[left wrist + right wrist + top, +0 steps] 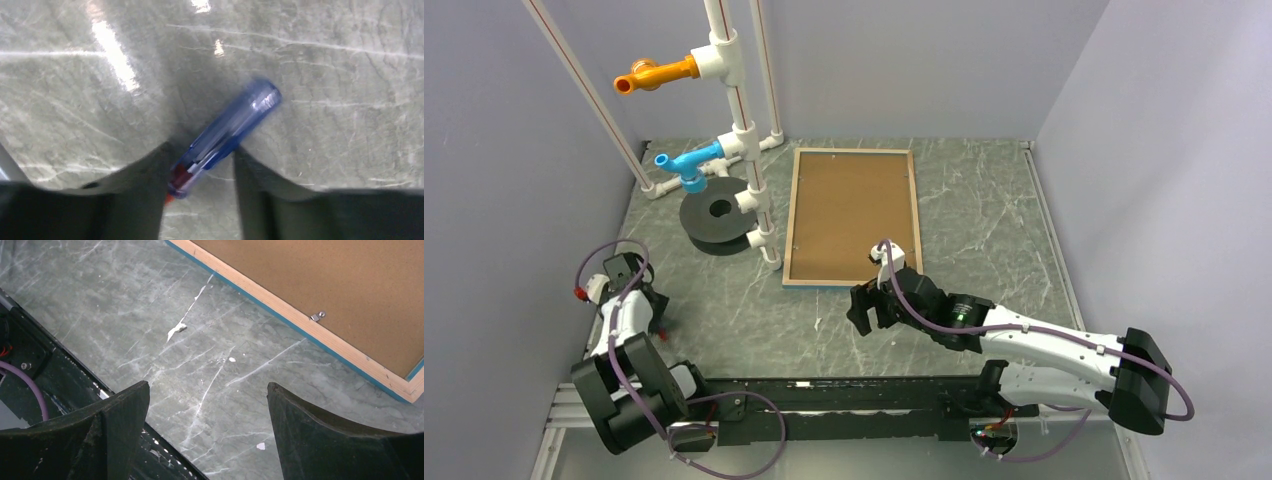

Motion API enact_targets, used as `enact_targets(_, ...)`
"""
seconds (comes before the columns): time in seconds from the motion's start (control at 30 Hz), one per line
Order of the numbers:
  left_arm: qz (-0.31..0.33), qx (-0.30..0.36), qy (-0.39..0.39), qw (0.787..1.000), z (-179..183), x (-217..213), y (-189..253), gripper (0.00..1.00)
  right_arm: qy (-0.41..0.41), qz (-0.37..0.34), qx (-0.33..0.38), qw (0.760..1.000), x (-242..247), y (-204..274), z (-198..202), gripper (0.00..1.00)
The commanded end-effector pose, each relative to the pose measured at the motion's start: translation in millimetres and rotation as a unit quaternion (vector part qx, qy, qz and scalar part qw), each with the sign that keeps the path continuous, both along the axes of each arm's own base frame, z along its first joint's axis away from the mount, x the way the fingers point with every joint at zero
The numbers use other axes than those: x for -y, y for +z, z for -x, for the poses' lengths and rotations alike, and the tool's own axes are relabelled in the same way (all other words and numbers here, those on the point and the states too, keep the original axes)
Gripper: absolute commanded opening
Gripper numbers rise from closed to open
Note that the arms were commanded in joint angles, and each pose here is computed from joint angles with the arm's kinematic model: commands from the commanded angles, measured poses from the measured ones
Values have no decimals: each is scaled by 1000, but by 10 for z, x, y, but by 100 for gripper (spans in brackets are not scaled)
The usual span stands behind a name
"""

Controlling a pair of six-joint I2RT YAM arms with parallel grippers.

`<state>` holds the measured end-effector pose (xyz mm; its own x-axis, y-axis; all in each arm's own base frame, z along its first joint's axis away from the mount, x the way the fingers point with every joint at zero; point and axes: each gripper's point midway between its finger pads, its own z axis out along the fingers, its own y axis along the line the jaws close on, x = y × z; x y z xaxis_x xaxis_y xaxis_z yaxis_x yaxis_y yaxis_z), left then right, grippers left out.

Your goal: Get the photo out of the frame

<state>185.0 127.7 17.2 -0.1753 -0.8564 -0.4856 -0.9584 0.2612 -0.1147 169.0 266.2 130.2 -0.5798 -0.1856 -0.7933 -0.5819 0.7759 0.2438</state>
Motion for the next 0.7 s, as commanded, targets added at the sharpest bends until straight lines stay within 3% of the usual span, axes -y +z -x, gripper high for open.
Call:
enact_targets(0.0,37,25,-28,999,-54,163,-120,36,-6,-17,25,1000,-56,198,-90,89)
enact_targets(0.13,67,72,-41,994,-186,299,9,16,-3,-20,26,999,-96,211,-103,89)
enact_targets(0.4,108,256,-108,955,-497,841,974,0,-67,-1,55,996,145,333,-252,89)
enact_targets(0.53,128,370,-149,908,-395,1298,1441,0,-107,9,83,991,371,419,-320,91)
enact_targets(0.67,139,384,-186,894,-175,1544,1583,0,-143,-1,101,984,543,528,-373,99)
